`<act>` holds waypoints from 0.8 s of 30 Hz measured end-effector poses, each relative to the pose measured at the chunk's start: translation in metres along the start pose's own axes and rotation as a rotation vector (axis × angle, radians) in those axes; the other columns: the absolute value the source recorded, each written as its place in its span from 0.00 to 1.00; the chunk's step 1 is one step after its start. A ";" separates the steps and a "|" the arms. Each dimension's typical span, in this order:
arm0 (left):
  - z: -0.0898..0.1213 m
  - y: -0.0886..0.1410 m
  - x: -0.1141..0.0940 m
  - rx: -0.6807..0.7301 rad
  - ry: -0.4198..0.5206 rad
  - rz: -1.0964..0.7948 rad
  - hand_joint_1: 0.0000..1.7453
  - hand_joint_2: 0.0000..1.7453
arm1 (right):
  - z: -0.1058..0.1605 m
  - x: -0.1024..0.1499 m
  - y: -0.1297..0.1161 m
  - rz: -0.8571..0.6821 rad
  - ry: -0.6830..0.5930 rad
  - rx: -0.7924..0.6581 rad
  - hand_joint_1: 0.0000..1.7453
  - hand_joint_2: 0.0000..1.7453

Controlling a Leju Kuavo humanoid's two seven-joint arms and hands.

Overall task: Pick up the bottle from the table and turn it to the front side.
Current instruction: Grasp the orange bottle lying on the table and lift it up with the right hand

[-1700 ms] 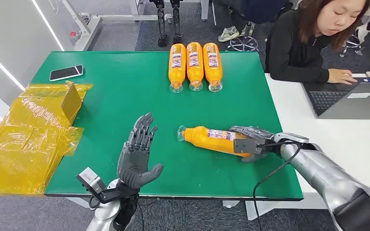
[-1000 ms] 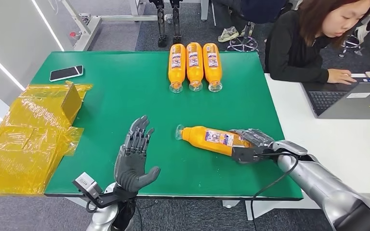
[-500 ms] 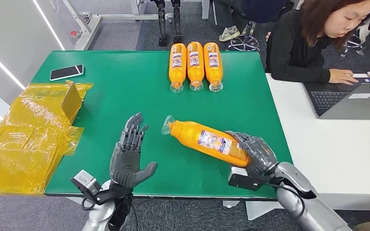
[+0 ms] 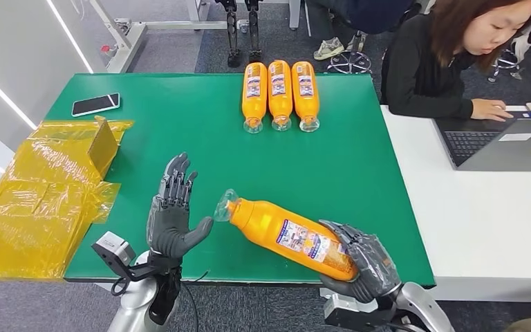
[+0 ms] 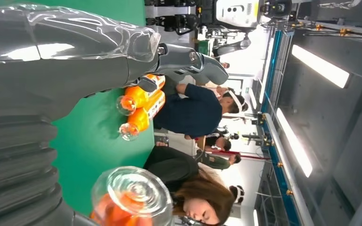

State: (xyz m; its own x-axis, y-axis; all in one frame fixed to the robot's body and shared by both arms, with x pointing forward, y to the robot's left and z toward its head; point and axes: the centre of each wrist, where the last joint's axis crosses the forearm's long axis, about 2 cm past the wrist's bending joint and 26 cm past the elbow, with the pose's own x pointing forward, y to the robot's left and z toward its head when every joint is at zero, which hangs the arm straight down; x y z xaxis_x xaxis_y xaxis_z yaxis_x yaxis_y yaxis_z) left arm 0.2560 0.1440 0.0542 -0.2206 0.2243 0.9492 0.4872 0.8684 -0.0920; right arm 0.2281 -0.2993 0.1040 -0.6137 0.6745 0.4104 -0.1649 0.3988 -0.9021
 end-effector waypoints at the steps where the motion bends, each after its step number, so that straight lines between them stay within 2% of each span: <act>1: 0.000 0.000 0.000 -0.003 0.003 0.007 0.00 1.00 | -0.001 0.004 0.002 -0.003 -0.005 -0.007 1.00 1.00; 10: -0.003 -0.017 0.008 -0.065 0.002 0.180 0.00 1.00 | -0.009 0.039 0.021 -0.061 -0.059 -0.039 1.00 1.00; 24: -0.014 -0.038 0.029 -0.193 -0.065 0.307 0.00 1.00 | -0.034 0.082 0.041 -0.170 -0.125 -0.079 1.00 1.00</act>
State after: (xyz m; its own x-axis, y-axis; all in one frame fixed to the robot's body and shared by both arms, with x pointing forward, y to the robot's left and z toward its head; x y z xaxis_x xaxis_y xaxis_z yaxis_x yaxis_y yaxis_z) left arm 0.2424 0.1113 0.0897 -0.0895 0.4947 0.8644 0.6879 0.6584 -0.3055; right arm 0.1972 -0.2061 0.1049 -0.6742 0.5131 0.5312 -0.2163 0.5506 -0.8063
